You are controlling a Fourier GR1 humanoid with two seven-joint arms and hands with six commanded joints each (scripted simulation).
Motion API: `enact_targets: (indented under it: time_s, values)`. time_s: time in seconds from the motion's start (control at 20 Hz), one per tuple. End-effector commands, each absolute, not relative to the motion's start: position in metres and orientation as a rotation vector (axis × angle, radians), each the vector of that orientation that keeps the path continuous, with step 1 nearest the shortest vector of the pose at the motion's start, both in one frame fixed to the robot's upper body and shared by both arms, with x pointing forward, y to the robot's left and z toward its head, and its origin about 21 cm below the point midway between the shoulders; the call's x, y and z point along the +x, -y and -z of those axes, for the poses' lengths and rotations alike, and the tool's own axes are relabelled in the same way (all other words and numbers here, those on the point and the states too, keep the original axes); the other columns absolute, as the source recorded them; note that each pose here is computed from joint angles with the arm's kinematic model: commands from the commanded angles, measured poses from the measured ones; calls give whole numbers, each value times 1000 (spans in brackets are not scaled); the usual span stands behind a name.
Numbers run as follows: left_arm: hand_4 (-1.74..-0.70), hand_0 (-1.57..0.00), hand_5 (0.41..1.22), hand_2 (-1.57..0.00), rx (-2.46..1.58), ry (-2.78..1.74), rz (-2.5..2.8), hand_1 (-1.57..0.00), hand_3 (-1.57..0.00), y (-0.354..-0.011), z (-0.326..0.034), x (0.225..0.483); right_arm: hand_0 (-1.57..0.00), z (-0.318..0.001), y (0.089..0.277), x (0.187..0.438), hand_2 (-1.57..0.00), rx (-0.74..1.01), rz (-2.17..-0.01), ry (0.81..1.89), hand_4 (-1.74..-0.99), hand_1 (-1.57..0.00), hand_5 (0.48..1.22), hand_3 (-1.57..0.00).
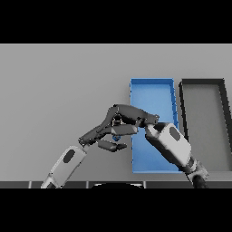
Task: Pick up the blue pipe and place it into the blue bin.
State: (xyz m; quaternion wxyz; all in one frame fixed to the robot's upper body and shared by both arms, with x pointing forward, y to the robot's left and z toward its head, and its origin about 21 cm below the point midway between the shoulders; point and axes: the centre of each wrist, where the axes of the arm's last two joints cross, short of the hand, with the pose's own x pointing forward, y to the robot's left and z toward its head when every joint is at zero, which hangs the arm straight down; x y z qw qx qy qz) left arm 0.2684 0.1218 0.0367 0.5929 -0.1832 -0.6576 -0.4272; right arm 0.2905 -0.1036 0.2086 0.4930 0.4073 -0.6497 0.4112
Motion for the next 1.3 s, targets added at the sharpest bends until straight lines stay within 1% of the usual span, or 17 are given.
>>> enact_targets:
  time_s: [0.0,0.05,0.1,0.2,0.3,0.35,0.45,0.5,0.6,0.65,0.7,0.8,0.85,0.95,1.05,1.2,1.25]
  values:
    - [-915,-3,507,-2,-424,1524,999,-2,-2,-118,-37,268,-1571,-218,109,292,-1571,1003,-970,1564,-1659,-1571,1221,-1571]
    - [-917,-2,504,-1,-427,1519,1001,-2,-2,-117,-37,268,-1571,-234,109,291,-1571,1019,-946,1567,-1675,-1571,1194,-1571]
    - [-920,-1,503,-1,-427,1512,1002,-1,-1,-115,-38,269,-1571,-247,114,294,-1571,1044,-902,1578,-1689,-1571,1171,-1571]
    - [-917,0,503,0,-424,1510,1011,0,0,-120,-36,266,-1571,-281,119,302,-1571,1095,-856,1639,-1707,-1571,1141,-1571]
    - [-912,0,502,0,-437,1534,1012,0,0,-118,-40,264,-1571,-311,121,313,-1571,1044,-836,1741,-1720,-1571,1127,-1571]
    - [-908,0,502,0,-441,1543,1008,0,0,-122,-41,264,-1571,-323,129,315,-1571,1020,-794,1784,-1724,-1571,1117,-1571]
    - [-903,1,495,1,-427,1527,1012,1,1,-120,-36,261,-1571,-337,137,329,-1571,923,-713,1824,-1730,-1571,1110,-1571]
    - [-906,1,492,1,-432,1523,1002,1,1,-120,-37,264,-1571,-340,143,341,-1571,867,-680,1847,-1732,-1571,1117,-1571]
    - [-907,1,491,1,-433,1531,1004,1,1,-118,-39,264,-1571,-340,160,358,-1571,758,-573,1840,-1735,-1571,1131,-1571]
    - [-911,1,490,1,-449,1540,994,1,1,-121,-42,263,-1571,-335,170,365,-1571,684,-549,1839,-1736,-1571,1135,-1571]
    - [-911,1,487,1,-445,1538,987,1,1,-126,-40,264,-1571,-329,181,373,-1571,631,-526,1811,-1737,-1571,1135,-1571]
    - [-906,1,489,1,-435,1529,985,1,1,-126,-40,266,-1571,-308,197,384,-1571,561,-437,1744,-1739,-1571,1124,-1571]
    - [-902,1,489,1,-425,1515,988,1,1,-126,-38,266,-1571,-291,205,387,-1571,531,-401,1708,-1739,-1571,1120,-1571]
    - [-893,1,487,1,-419,1525,992,1,1,-130,-39,268,-1571,-266,216,392,-1571,465,-355,1624,-1740,-1571,1121,-1571]
    - [-893,1,478,1,-431,1501,982,1,1,-126,-41,269,-1571,-240,225,391,-1571,405,-321,1542,-1740,-1571,1121,-1571]
    - [-887,1,470,1,-434,1511,979,1,1,-128,-39,270,-1571,-202,231,389,-1571,348,-251,1399,-1741,-1571,1120,-1571]
    - [-887,1,466,1,-438,1520,980,1,1,-127,-40,269,-1571,-192,235,384,-1571,333,-231,1344,-1741,-1571,1120,-1571]
